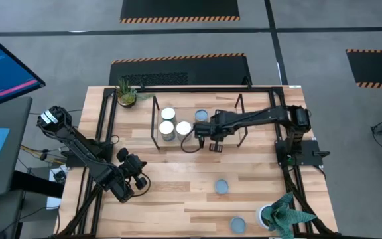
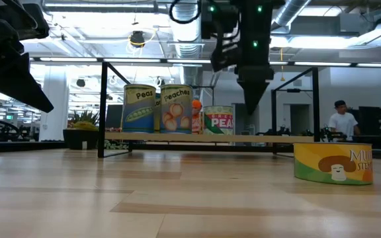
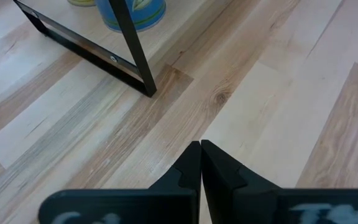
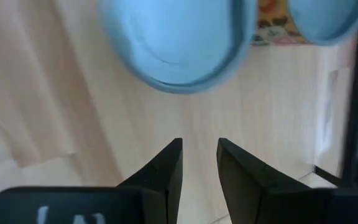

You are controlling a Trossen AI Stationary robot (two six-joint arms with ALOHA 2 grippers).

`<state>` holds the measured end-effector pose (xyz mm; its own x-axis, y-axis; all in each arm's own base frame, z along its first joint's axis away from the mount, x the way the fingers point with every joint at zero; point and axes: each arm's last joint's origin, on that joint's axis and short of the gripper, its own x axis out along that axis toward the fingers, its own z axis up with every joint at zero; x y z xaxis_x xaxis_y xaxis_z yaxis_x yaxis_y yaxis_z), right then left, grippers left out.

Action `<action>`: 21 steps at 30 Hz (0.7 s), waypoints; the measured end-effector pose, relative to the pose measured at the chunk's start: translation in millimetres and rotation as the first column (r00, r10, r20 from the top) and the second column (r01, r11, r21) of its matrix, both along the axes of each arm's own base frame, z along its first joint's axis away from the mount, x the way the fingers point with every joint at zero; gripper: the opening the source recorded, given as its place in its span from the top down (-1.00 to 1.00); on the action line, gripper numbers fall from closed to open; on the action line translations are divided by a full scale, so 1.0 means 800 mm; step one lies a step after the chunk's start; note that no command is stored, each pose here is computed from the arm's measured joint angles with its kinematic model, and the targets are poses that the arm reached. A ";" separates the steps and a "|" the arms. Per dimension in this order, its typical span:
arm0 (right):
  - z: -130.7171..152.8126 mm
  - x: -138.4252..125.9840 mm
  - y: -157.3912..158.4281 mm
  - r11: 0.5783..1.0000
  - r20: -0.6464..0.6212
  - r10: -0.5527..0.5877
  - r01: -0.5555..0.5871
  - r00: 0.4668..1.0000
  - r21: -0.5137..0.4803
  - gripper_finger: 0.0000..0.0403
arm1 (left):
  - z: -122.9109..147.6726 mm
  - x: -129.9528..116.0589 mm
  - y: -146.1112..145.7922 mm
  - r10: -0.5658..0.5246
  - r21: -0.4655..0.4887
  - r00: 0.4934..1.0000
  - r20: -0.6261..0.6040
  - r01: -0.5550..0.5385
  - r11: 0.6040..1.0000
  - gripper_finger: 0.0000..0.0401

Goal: Pick and place cans onto a shelf
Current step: Put the canned green peas on the shelf

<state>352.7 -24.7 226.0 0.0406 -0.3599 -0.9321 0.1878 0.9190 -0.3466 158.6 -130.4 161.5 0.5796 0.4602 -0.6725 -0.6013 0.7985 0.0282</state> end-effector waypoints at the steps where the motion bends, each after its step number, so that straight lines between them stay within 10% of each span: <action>1: -0.002 0.000 -0.003 1.000 0.000 -0.007 0.007 1.000 -0.001 0.39 | 0.000 0.000 0.000 0.000 0.000 1.000 0.000 0.000 1.000 1.00; 21: -0.006 0.010 -0.013 1.000 0.103 -0.020 0.021 0.994 -0.005 0.39 | 0.000 0.000 0.000 0.002 0.007 1.000 0.008 -0.002 1.000 1.00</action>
<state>360.8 -34.7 221.2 0.1292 -0.3672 -0.9211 0.2418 0.9125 -0.3299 158.7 -130.1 161.8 0.5840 0.4664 -0.6644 -0.6031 0.7971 0.0294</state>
